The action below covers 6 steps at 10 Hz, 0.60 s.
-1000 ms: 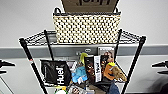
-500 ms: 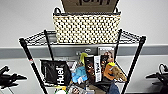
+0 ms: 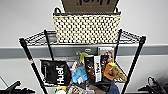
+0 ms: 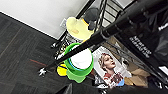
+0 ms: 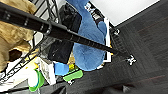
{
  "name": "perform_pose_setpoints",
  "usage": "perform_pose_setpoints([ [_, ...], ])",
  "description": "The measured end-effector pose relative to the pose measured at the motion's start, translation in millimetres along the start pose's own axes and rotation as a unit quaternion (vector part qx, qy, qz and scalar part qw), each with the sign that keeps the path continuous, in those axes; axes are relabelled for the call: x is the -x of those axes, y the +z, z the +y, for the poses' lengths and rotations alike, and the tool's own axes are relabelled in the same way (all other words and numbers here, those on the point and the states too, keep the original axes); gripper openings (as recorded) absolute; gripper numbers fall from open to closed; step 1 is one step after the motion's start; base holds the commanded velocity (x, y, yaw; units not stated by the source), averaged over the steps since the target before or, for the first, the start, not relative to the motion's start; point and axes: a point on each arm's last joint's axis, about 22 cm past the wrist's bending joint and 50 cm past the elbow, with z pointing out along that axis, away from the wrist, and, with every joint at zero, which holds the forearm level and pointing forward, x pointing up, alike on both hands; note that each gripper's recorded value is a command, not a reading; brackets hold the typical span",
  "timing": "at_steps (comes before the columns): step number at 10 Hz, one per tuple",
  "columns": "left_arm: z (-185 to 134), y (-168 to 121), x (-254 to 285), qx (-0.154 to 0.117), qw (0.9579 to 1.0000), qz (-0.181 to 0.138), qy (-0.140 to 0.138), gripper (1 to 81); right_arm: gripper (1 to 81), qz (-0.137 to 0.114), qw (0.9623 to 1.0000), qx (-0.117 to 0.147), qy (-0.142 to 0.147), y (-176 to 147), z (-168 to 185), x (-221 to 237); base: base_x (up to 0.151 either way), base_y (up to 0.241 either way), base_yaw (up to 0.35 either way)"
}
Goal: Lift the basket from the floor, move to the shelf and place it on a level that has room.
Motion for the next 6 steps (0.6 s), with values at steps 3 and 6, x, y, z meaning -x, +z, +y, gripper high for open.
perform_pose_setpoints([
  [3,1,50,65,0.02,0.9993,-0.03,-0.002,81.1,81.1,-0.03,0.9995,0.0,0.009,57,17,52,0.0,0.0,0.0],
  [6,-2,86,124,0.032,0.9975,-0.063,-0.001,81.1,81.1,-0.038,0.9989,0.021,0.019,71,54,88,0.0,0.0,0.0],
])
